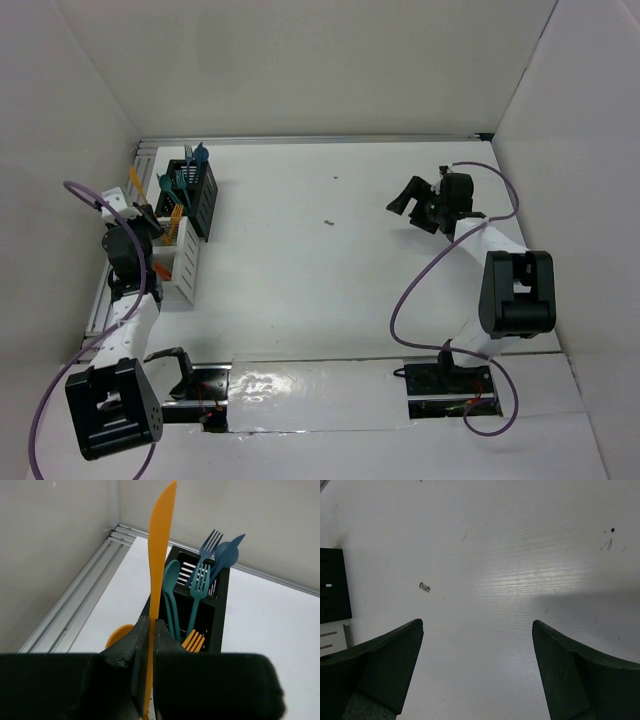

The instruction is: Sort the eating utensils into containers

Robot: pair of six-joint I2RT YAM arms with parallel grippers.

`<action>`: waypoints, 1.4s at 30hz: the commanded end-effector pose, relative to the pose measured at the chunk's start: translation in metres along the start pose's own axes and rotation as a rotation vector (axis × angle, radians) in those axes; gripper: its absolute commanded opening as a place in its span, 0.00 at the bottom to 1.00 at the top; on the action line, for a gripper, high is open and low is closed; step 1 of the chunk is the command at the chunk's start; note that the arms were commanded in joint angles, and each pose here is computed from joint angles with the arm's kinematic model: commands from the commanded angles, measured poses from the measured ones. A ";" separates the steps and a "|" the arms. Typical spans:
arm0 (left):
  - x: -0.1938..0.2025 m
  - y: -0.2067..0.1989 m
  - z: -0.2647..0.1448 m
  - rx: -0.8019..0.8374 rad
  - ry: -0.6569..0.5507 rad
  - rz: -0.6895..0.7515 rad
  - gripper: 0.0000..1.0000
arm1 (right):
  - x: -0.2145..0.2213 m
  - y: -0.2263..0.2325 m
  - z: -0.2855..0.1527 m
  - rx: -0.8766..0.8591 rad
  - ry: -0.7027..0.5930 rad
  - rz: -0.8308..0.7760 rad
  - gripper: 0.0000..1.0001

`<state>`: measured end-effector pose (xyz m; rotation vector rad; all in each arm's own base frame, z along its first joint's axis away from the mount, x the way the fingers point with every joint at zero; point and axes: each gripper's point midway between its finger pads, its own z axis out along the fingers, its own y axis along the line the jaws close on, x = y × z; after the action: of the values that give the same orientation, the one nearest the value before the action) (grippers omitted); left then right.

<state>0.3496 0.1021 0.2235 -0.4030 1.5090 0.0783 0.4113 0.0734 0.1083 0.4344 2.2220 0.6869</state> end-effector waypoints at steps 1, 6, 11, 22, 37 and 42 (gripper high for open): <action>-0.020 -0.014 0.003 0.052 -0.106 0.026 0.17 | -0.023 0.011 0.003 -0.038 -0.057 -0.030 0.95; -0.019 -0.010 -0.001 0.026 -0.125 0.025 0.23 | -0.026 0.015 0.003 -0.051 -0.060 -0.035 0.95; -0.046 -0.011 -0.008 0.022 -0.187 0.039 0.43 | -0.025 0.015 0.003 -0.056 -0.053 -0.035 0.97; -0.127 -0.055 -0.025 0.192 -0.228 0.063 0.82 | -0.043 0.031 -0.007 -0.091 -0.096 -0.100 0.99; -0.090 -0.156 -0.133 0.776 0.190 0.042 1.00 | -0.082 0.082 -0.106 -0.146 -0.427 -0.347 1.00; -0.056 -0.168 -0.165 0.914 0.276 -0.009 1.00 | -0.056 0.087 -0.137 -0.160 -0.483 -0.352 1.00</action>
<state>0.2507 -0.0722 0.3066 0.2440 1.6702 -0.5495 0.3628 0.0674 0.2684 0.1112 1.7551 0.5317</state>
